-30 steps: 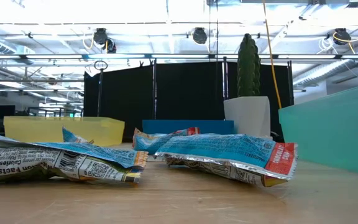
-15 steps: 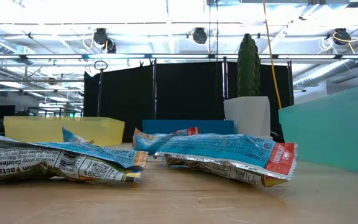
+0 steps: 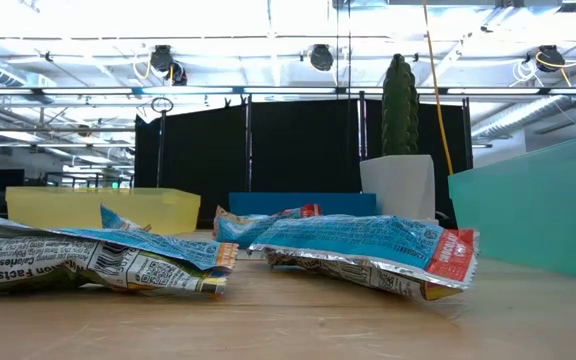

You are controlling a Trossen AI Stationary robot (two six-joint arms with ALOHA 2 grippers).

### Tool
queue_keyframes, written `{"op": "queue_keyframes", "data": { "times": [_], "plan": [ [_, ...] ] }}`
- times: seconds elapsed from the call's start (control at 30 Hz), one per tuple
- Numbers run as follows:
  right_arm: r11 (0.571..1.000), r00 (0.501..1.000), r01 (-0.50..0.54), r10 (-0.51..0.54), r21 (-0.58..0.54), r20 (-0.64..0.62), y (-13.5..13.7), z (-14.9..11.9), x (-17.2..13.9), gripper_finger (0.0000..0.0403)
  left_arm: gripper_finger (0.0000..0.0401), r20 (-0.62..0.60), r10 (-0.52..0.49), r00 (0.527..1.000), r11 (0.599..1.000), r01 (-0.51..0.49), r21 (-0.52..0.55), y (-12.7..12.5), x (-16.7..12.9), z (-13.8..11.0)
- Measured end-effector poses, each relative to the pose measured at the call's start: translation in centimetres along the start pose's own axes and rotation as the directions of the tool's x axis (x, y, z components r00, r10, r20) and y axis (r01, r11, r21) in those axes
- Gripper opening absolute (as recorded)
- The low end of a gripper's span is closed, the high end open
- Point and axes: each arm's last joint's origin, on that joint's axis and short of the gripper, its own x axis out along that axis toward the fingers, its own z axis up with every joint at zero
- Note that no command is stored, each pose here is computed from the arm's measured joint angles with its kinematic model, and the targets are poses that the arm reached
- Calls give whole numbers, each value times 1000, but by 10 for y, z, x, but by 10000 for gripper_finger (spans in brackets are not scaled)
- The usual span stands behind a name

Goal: Pick and place Granola Bars by type
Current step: Put the blue granola bar into the green bin

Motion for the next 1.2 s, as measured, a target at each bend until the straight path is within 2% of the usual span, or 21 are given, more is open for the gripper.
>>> {"op": "queue_keyframes", "data": {
  "times": [0.27, 0.5, 0.67, 0.77, 1.2],
  "plan": [
    [1000, 997, 30, -30, -3, 65, -1, 6, 2, 11, 390, -3, 3, 1000, 1000, -3, 3, 0, 0, 0],
    [999, 997, 33, -33, 0, 75, -2, 7, 2, 78, 390, -3, 3, 1000, 1000, -3, 3, 0, 0, 0],
    [999, 996, 9, -13, 46, 83, -1, 7, 2, 110, 390, -3, 3, 1000, 1000, -3, 3, 0, 0, 0],
    [999, 995, -18, 14, 46, 96, 0, 7, 2, 122, 390, -2, 3, 1000, 1000, -3, 3, 0, 0, 0],
    [999, 995, -16, 12, 47, 101, 0, 5, -1, 141, 390, -22, -13, 1000, 1000, 13, 7, 0, 0, -1]
  ]
}}
